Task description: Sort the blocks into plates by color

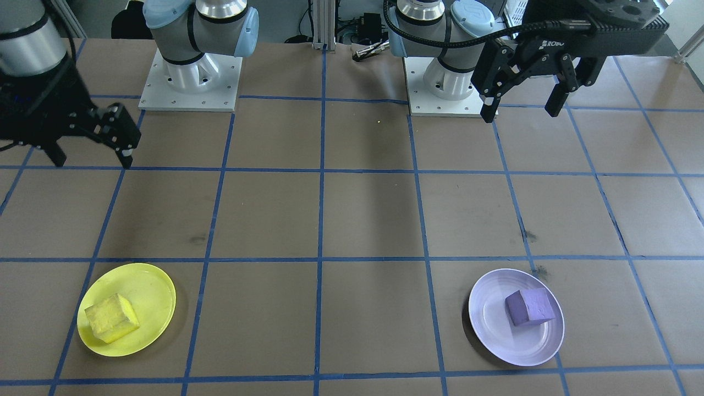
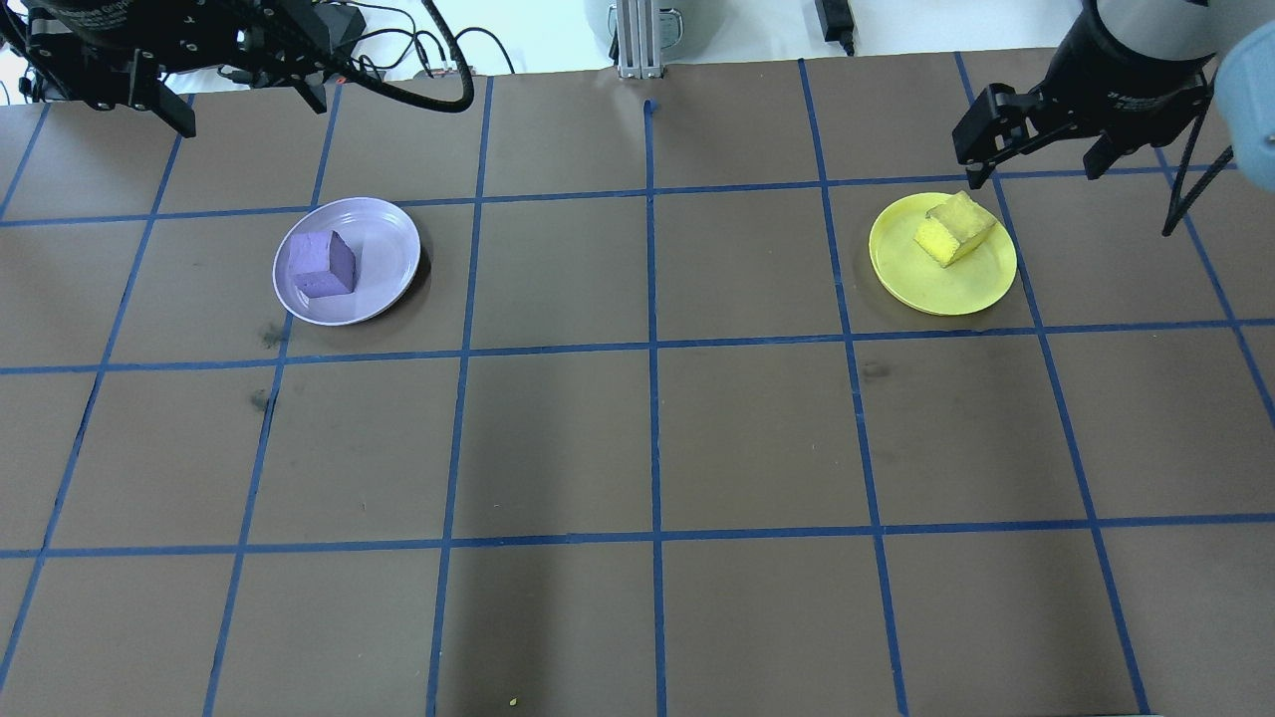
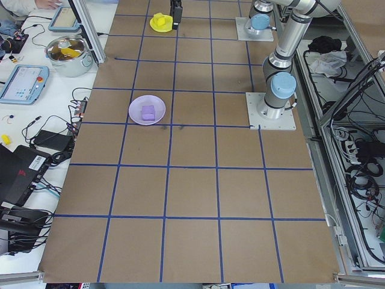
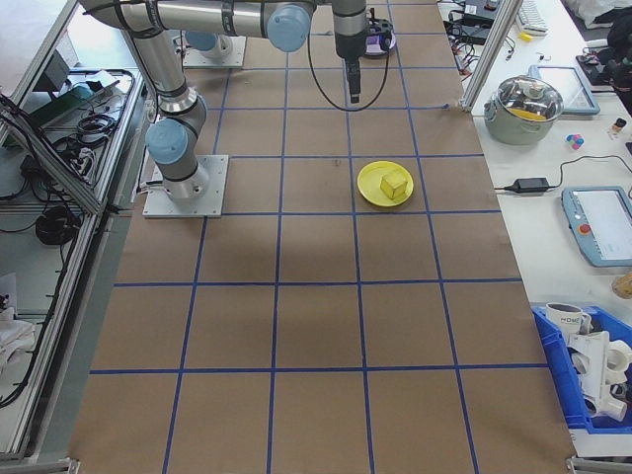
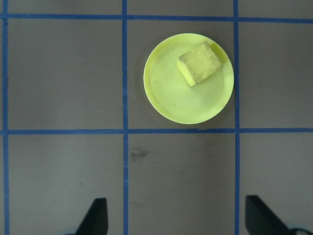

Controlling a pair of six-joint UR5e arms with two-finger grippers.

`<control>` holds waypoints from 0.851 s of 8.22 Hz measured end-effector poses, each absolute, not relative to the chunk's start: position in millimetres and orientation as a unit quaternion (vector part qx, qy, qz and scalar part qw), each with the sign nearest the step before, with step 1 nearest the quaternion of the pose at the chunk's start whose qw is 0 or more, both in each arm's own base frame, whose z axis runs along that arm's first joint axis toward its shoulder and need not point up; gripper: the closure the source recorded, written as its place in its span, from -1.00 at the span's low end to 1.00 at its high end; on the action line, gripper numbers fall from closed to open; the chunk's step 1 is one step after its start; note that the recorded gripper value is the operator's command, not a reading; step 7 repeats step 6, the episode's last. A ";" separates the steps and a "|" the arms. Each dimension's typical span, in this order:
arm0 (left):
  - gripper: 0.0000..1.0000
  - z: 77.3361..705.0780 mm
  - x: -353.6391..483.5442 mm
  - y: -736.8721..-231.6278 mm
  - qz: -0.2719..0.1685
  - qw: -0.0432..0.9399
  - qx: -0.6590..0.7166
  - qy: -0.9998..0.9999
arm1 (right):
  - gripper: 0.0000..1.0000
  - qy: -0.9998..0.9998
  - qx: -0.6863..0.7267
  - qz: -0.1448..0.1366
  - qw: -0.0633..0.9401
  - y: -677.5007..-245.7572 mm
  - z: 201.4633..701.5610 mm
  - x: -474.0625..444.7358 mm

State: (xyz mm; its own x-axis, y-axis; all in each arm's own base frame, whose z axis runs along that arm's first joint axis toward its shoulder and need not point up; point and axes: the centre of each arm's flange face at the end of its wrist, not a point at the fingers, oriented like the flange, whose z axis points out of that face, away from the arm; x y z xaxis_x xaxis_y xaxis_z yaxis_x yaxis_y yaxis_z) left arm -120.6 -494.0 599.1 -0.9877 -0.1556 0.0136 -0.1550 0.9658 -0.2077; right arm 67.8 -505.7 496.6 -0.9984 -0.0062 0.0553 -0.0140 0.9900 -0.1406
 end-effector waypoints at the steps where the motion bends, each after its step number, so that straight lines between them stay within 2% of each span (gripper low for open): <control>1: -1.00 599.3 -120.6 -493.7 -0.105 0.001 -0.078 0.991 | -1.00 -0.998 0.009 0.065 0.025 -489.8 504.2 86.4; 4: -1.00 598.1 -120.4 -495.3 -0.104 0.001 -0.077 0.992 | -1.00 -0.998 0.026 0.050 0.025 -479.6 499.5 100.2; 7: -1.00 598.7 -120.2 -495.0 -0.105 0.002 -0.077 0.991 | -1.00 -0.998 0.033 0.050 0.024 -479.2 496.0 101.0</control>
